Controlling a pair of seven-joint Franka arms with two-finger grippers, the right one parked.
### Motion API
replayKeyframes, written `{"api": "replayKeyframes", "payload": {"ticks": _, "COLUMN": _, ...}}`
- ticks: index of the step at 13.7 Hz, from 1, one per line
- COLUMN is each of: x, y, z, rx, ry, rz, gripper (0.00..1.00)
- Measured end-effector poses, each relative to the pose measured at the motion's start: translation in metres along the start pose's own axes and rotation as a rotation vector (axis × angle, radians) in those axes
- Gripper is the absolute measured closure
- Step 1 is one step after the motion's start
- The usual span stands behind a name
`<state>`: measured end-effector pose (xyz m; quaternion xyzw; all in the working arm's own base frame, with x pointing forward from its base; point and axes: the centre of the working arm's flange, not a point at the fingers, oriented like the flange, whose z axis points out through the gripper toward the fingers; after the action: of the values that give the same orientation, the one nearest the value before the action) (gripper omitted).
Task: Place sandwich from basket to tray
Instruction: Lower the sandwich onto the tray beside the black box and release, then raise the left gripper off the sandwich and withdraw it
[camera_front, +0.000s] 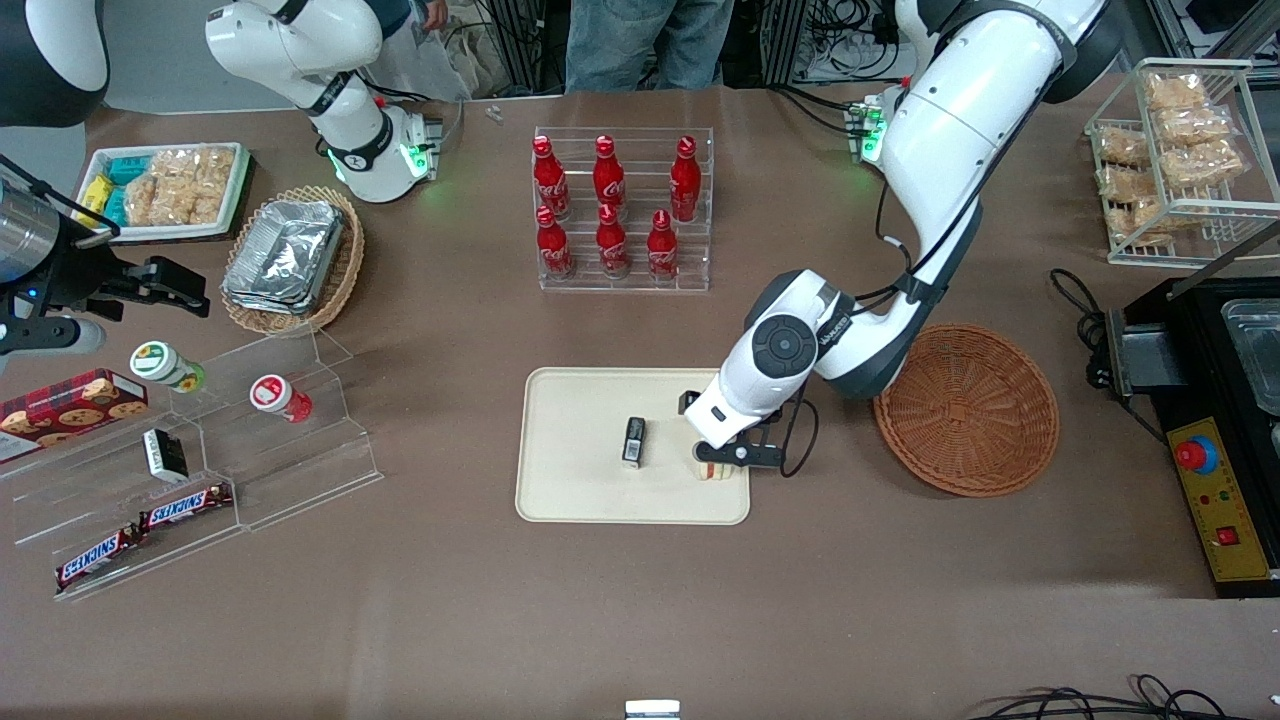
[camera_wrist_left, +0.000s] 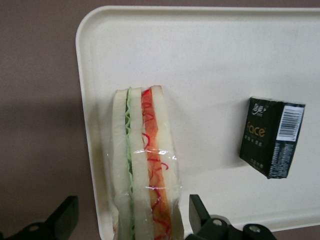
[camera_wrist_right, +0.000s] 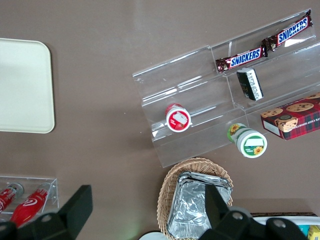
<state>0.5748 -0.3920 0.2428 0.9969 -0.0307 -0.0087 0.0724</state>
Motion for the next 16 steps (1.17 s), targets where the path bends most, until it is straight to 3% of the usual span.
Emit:
{"api": "replayKeyframes", "payload": {"ticks": 4, "x": 0.024, "y": 0.008, "z": -0.071, "rx": -0.043, "ry": 0.111, "rz": -0.062, "gripper": 0.00}}
{"api": "replayKeyframes", "payload": {"ticks": 6, "x": 0.033, "y": 0.008, "z": -0.121, "rx": -0.034, "ry": 0.136, "rz": -0.078, "gripper": 0.00}}
{"api": "replayKeyframes", "payload": {"ticks": 11, "x": 0.043, "y": -0.023, "z": -0.205, "rx": 0.012, "ry": 0.129, "rz": -0.136, "gripper": 0.00}}
{"api": "replayKeyframes", "payload": {"ticks": 16, "x": 0.035, "y": -0.081, "z": -0.282, "rx": -0.028, "ry": 0.056, "rz": -0.131, "gripper": 0.00}}
